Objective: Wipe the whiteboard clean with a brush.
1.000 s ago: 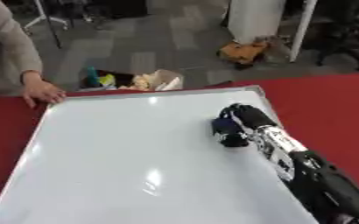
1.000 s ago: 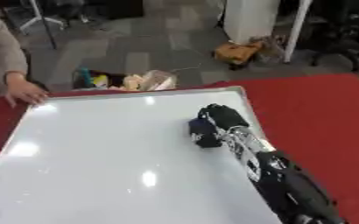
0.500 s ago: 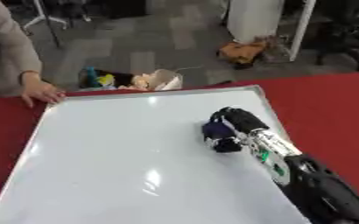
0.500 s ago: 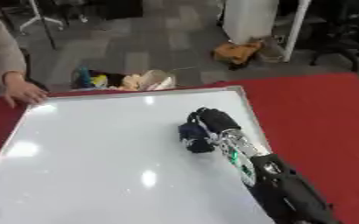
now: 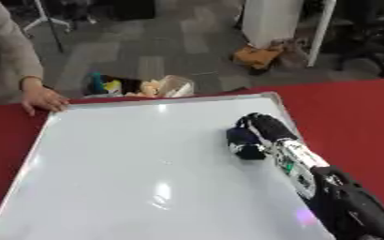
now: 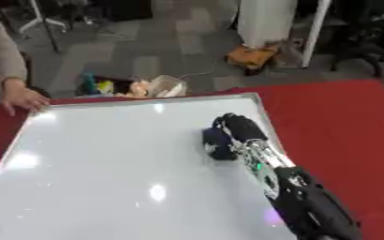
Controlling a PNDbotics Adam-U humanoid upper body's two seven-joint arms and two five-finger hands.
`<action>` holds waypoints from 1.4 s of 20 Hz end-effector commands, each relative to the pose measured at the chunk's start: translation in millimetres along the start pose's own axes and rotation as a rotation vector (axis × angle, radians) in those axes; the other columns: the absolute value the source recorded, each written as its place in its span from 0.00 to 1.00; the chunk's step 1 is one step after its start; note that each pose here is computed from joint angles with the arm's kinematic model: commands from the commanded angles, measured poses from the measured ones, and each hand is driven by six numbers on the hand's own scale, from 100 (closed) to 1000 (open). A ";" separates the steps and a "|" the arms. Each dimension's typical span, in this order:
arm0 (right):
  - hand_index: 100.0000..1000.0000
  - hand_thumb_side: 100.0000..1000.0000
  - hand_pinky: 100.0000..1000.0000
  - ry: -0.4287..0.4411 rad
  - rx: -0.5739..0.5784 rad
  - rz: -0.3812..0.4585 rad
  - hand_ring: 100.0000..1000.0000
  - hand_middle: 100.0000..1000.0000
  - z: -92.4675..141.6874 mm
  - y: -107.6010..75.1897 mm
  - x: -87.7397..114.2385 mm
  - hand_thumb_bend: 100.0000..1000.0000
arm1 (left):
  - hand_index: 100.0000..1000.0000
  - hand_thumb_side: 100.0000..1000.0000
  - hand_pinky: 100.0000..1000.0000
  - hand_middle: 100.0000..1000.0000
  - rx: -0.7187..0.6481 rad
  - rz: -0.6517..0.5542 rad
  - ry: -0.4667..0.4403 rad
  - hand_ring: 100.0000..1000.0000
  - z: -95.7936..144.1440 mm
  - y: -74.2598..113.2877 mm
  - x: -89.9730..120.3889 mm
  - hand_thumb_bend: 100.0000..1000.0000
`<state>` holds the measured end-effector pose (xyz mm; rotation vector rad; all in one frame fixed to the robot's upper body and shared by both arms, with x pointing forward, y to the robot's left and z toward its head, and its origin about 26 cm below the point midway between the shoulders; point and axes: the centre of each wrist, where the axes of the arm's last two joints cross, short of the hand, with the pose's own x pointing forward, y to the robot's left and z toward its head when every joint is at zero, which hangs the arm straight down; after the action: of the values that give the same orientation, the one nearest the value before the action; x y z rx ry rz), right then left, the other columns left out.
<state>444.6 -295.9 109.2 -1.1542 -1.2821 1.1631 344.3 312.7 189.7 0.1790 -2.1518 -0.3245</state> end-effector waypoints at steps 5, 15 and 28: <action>0.72 0.49 0.45 0.188 0.061 -0.019 0.53 0.60 14.9 24.9 -52.7 0.00 | 0.71 0.83 0.47 0.57 0.009 -0.026 -0.023 0.57 -3.7 7.9 7.5 0.71; 0.72 0.50 0.45 0.156 0.048 -0.036 0.53 0.60 6.7 25.6 -36.7 0.00 | 0.71 0.84 0.47 0.57 0.012 -0.026 -0.021 0.57 -3.4 8.1 7.1 0.71; 0.72 0.51 0.45 -0.166 0.016 0.011 0.53 0.59 7.7 1.3 28.4 0.00 | 0.71 0.84 0.47 0.57 0.009 -0.023 -0.023 0.57 -4.1 6.9 7.6 0.71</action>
<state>438.2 -281.0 113.0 -1.1169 -1.3667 1.2541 344.3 312.8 189.6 0.1815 -2.1507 -0.3197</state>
